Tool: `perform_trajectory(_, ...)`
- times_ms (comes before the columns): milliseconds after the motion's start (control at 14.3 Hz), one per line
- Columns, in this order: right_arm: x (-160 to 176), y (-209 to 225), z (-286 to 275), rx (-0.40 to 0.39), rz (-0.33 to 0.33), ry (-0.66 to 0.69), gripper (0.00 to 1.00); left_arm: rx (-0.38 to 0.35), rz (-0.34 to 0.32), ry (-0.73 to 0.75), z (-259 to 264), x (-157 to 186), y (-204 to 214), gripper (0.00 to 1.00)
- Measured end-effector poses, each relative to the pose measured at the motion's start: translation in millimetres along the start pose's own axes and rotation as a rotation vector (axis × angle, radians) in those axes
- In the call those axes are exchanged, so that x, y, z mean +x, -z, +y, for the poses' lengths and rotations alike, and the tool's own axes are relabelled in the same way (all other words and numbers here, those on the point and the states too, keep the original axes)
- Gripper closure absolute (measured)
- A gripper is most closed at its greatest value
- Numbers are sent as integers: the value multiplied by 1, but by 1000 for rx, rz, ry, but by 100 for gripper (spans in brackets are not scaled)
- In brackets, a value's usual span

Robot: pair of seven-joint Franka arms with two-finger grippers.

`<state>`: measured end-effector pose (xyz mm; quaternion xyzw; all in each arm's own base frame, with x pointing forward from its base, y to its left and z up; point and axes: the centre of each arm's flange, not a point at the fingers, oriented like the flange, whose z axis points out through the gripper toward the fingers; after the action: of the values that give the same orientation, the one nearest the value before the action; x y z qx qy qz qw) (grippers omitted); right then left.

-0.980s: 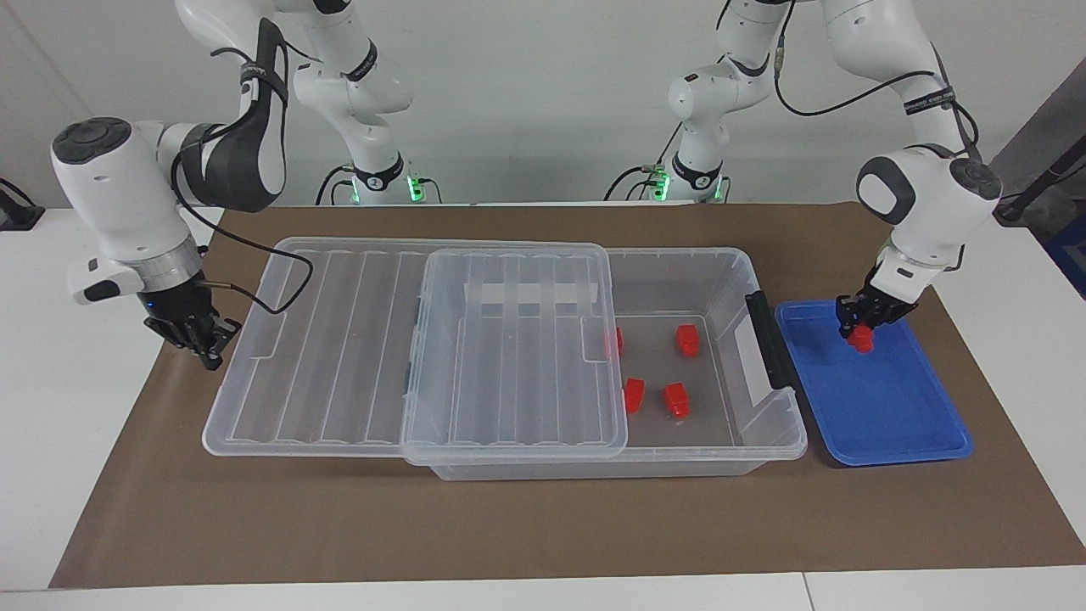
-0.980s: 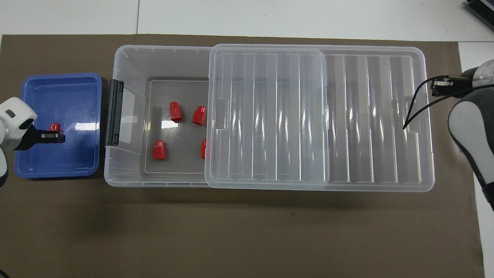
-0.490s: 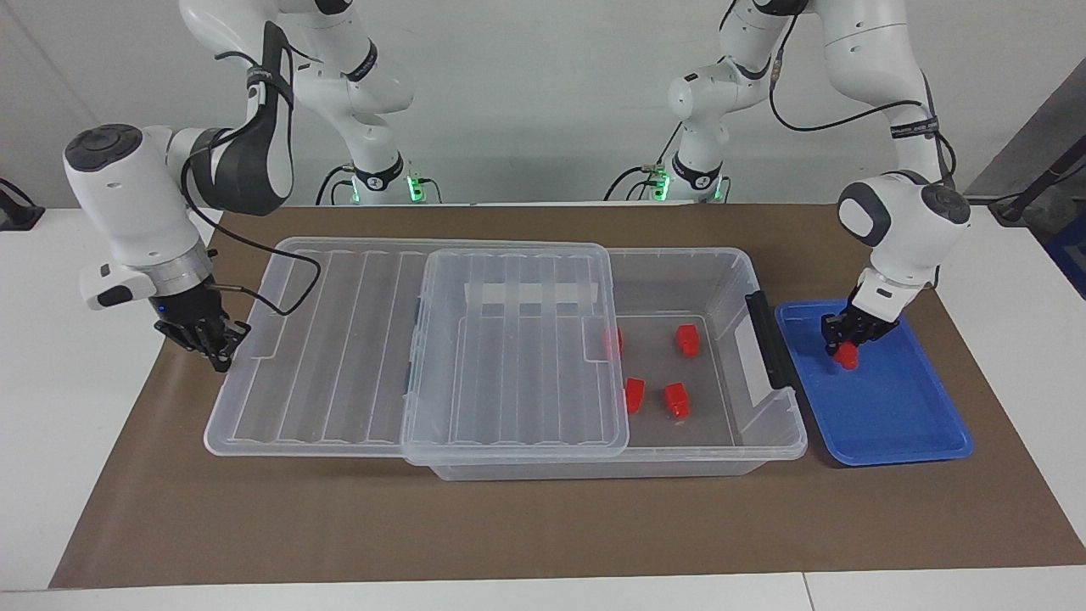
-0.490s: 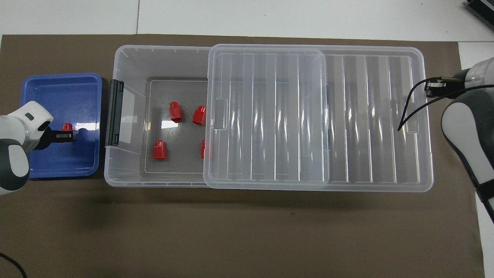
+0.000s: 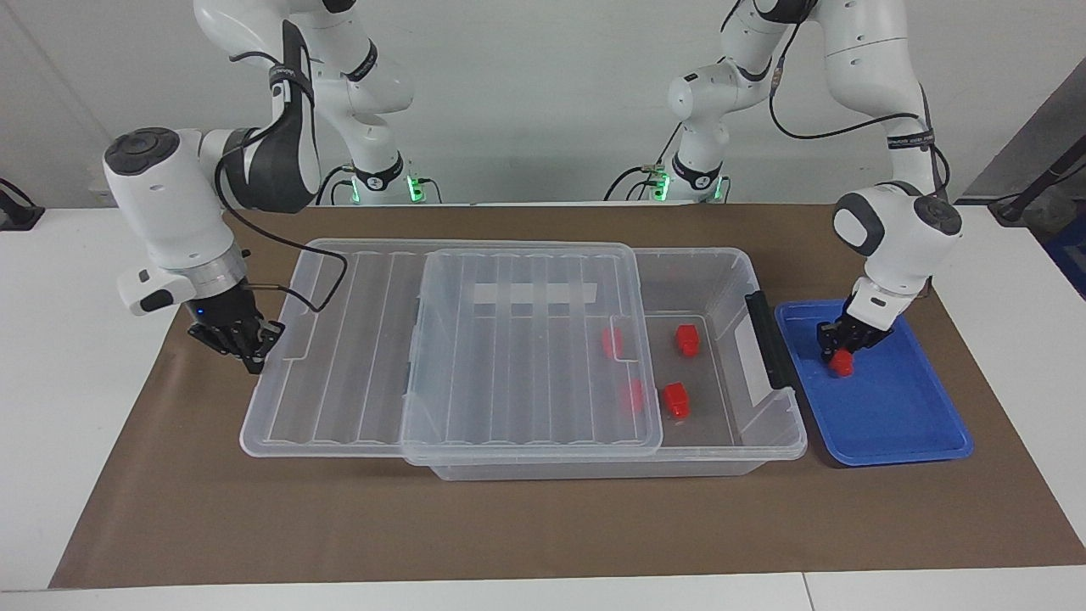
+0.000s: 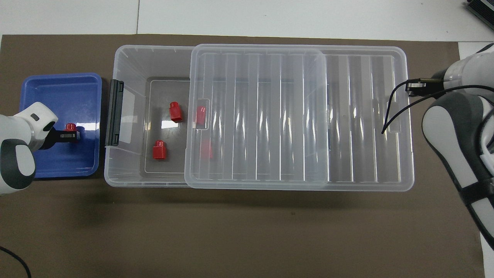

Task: Place red block in blue tray from box
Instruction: 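Slide the lid closed with the right gripper while the left gripper holds the block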

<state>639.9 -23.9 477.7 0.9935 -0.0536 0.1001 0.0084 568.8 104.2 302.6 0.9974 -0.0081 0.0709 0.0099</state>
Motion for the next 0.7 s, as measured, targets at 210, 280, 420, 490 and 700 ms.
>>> perform_trajectory(210,-4,-1,-28,17,-14,86,99,1,8,0,0,1,-2,65)
perform_trajectory(280,-6,-1,-37,23,-20,107,99,1,8,0,0,1,-2,65)
perform_trajectory(420,-9,0,-56,35,-24,142,99,1,7,0,0,1,-3,61)
perform_trajectory(490,-11,0,-68,43,-25,163,99,1,6,0,0,0,-4,61)
perform_trajectory(700,-20,3,-110,69,-27,229,99,0,5,0,0,0,-6,32)
